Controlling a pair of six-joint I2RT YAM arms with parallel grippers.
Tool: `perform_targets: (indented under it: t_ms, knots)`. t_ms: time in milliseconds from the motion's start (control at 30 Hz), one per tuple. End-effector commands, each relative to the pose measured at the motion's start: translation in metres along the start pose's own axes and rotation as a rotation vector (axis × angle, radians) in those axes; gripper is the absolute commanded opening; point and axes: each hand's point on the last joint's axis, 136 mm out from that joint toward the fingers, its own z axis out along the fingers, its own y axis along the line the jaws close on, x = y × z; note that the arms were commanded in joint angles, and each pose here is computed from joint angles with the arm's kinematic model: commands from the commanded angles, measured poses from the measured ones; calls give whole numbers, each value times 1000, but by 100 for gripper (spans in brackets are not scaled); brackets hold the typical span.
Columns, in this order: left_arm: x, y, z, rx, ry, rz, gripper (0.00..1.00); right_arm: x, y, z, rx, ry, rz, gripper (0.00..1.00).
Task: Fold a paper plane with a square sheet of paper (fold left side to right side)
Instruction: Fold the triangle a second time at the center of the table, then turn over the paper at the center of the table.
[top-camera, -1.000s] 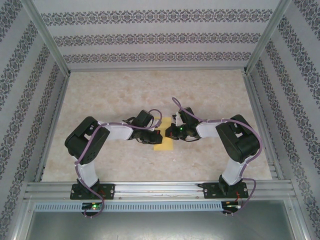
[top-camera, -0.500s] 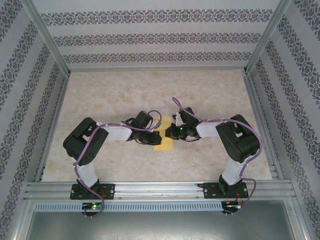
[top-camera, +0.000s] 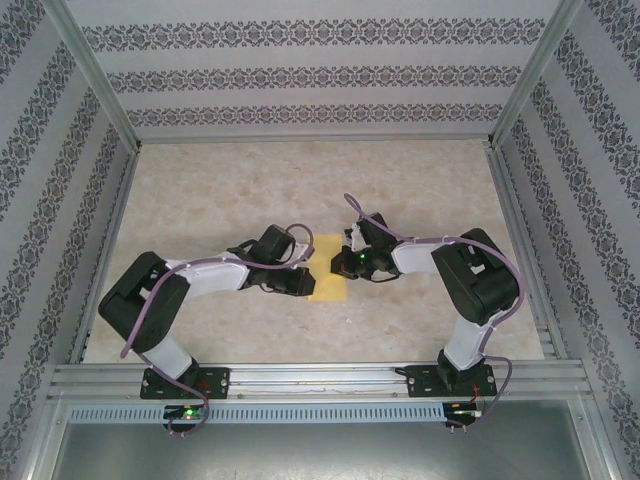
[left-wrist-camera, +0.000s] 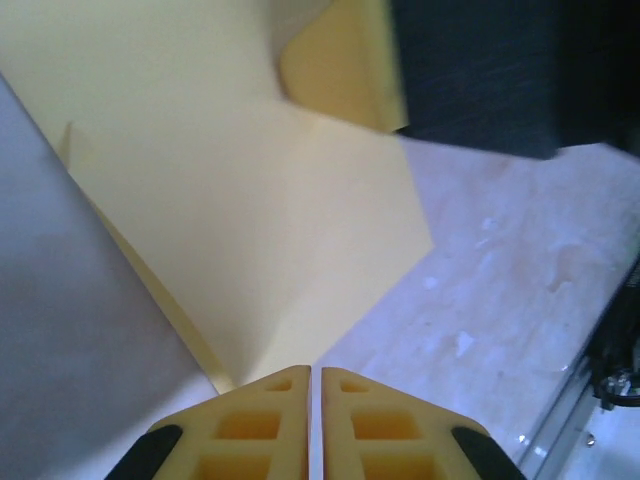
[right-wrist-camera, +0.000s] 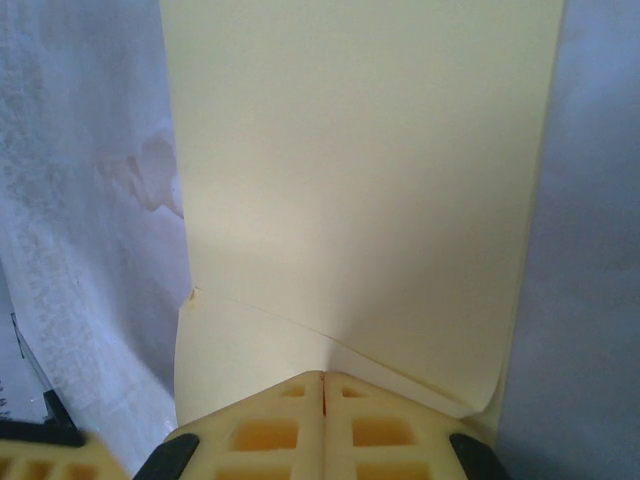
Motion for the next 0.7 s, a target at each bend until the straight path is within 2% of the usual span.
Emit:
perform_targets:
  t_ms: [0,200,433,533,667]
  knots:
    - [-11,4,-20,-22,-67,-4,18,-6,-4,-11,50,-29,-4,2]
    - [-40,17,-46,-6,-207,-66,33,-21,15,-38,32,-128,-80,27]
    - [-52,12,-35,61,-186,-58,37,-14,-5,-65,72,-206,-95,55]
    - [-54,11,-25,93,-164,-62,38,-7,-13,-71,83,-220,-92,63]
    - [-55,7,-13,143,-137,-64,38,0,-22,-75,93,-225,-79,65]
